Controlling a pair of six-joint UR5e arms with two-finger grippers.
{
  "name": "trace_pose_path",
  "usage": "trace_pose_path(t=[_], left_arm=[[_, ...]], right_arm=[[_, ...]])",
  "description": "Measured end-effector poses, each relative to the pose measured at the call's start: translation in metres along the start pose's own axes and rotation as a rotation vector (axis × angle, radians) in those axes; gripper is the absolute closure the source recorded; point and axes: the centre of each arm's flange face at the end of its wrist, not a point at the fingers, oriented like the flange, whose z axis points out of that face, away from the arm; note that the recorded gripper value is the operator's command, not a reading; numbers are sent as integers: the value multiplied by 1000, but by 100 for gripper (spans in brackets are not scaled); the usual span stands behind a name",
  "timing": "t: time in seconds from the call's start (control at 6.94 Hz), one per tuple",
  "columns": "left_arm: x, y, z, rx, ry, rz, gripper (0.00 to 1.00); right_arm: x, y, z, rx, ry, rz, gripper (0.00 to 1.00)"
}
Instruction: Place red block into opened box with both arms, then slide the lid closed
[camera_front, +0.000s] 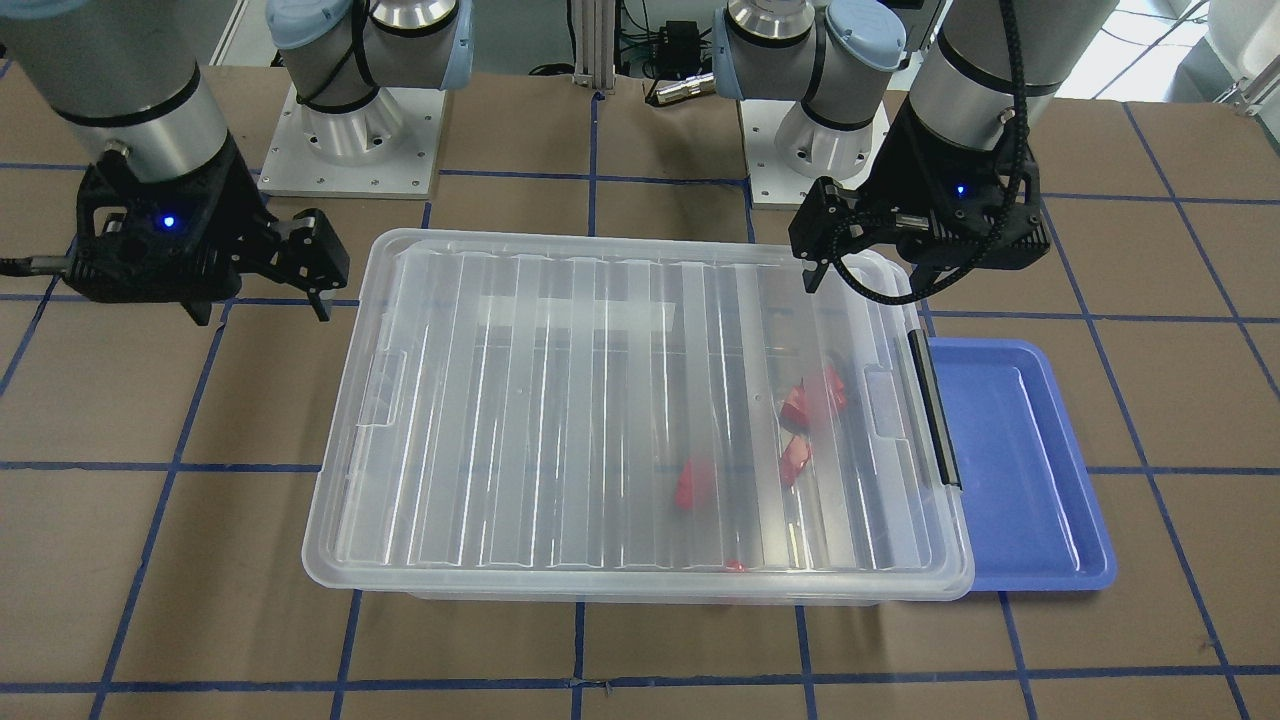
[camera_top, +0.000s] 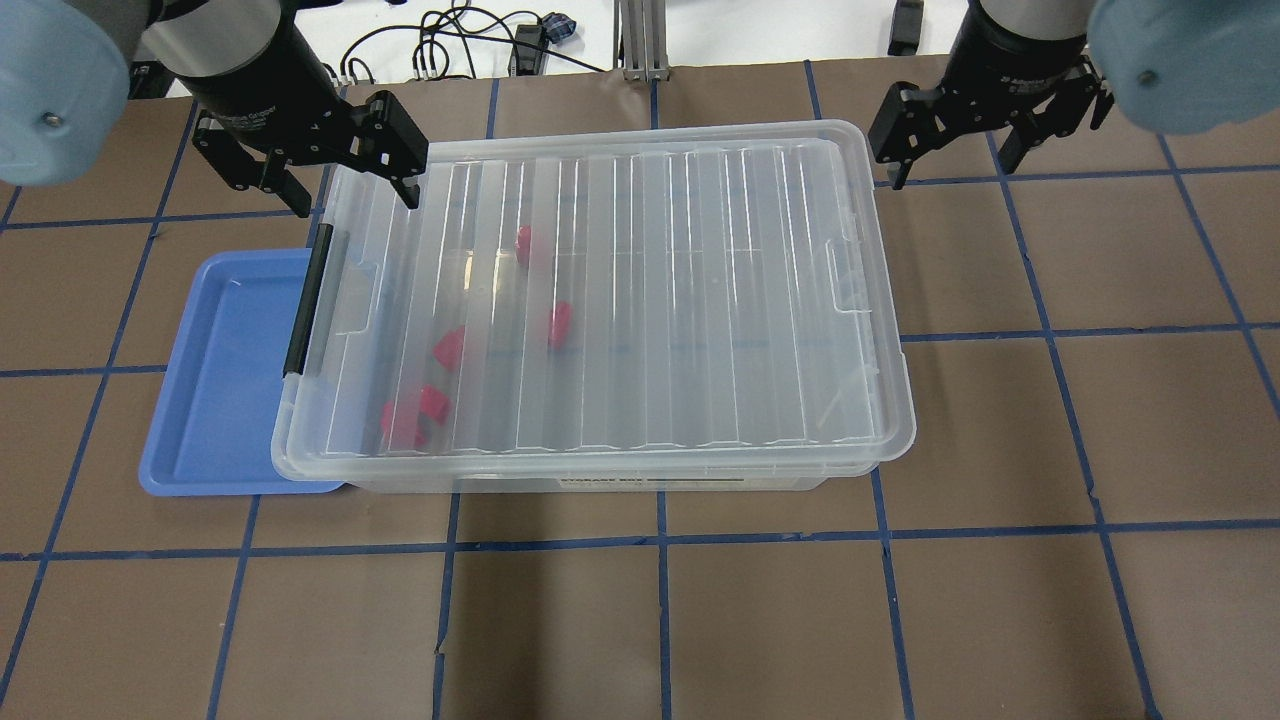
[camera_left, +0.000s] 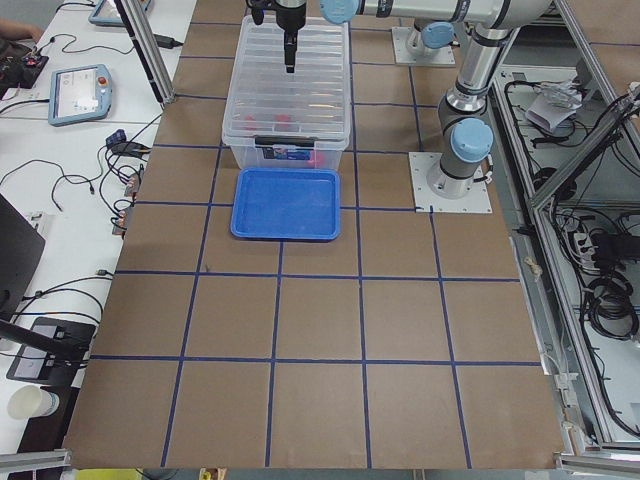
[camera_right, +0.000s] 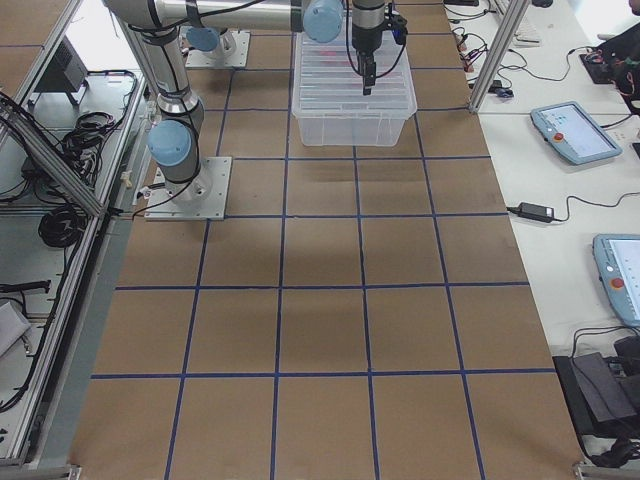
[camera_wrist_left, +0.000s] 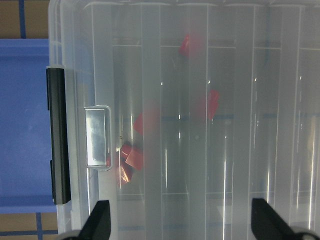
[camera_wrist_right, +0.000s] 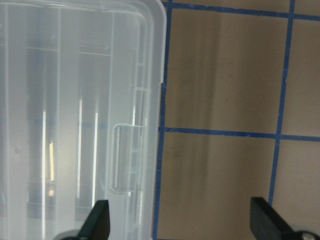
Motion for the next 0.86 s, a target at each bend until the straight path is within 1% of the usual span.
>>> trace_pose_path(t=[0.14,0.29,0.43,0.86], left_arm=[[-4,1,-2,4,-28,-2,0],[-7,2,-4,8,-61,-3,0],[-9,1,-4,8,-75,-5,0],[-10,1,-3,8,-81,-8,0]], right_arm=[[-10,3,-8,-12,-24,47,0],[-14,8,-9,-20,-35,69,0],[-15,12,-8,-24,-38,77,0],[-15,22,-6,-26,-31,81,0]])
